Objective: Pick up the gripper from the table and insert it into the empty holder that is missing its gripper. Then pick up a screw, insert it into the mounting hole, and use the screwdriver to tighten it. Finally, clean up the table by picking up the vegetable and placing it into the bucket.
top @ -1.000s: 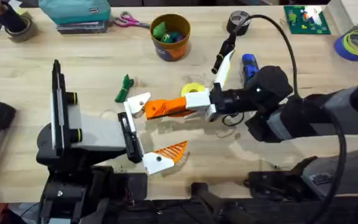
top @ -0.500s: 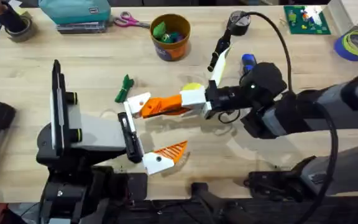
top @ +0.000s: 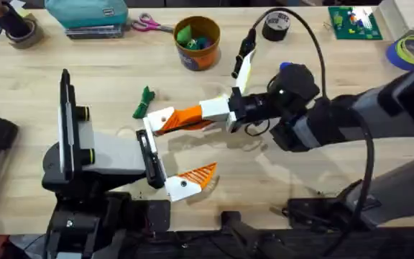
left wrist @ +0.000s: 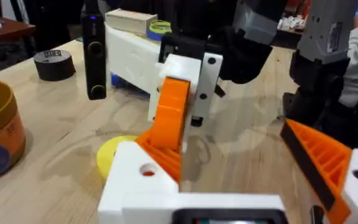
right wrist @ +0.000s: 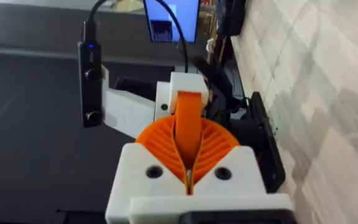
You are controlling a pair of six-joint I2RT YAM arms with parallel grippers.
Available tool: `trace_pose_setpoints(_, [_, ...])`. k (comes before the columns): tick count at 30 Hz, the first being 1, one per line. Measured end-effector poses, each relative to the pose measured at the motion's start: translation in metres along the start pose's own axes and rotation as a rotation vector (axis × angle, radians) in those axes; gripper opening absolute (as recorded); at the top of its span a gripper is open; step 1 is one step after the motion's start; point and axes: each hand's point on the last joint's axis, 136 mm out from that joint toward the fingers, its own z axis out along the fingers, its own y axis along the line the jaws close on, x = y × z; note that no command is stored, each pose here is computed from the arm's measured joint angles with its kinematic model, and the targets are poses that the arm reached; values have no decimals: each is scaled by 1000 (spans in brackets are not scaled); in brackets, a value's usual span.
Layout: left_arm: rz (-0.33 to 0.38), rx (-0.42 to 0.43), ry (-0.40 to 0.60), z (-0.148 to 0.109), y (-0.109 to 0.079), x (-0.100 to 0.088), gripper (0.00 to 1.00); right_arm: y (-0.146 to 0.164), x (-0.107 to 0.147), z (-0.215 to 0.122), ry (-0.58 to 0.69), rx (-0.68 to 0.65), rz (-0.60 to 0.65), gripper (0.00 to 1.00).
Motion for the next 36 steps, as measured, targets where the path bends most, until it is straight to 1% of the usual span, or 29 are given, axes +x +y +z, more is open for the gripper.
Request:
trace_pose_setpoints(34, [0, 0, 0, 0, 0, 0, 986, 1, 1, 4, 13, -2, -2, 8])
trace_pose_setpoints(35, [0, 0, 0, 0, 0, 0, 986, 1, 1, 4, 13, -2, -1, 12])
trace_pose_setpoints(36, [0, -1, 0, 0, 0, 0, 986, 1, 1, 4, 13, -2, 0, 43])
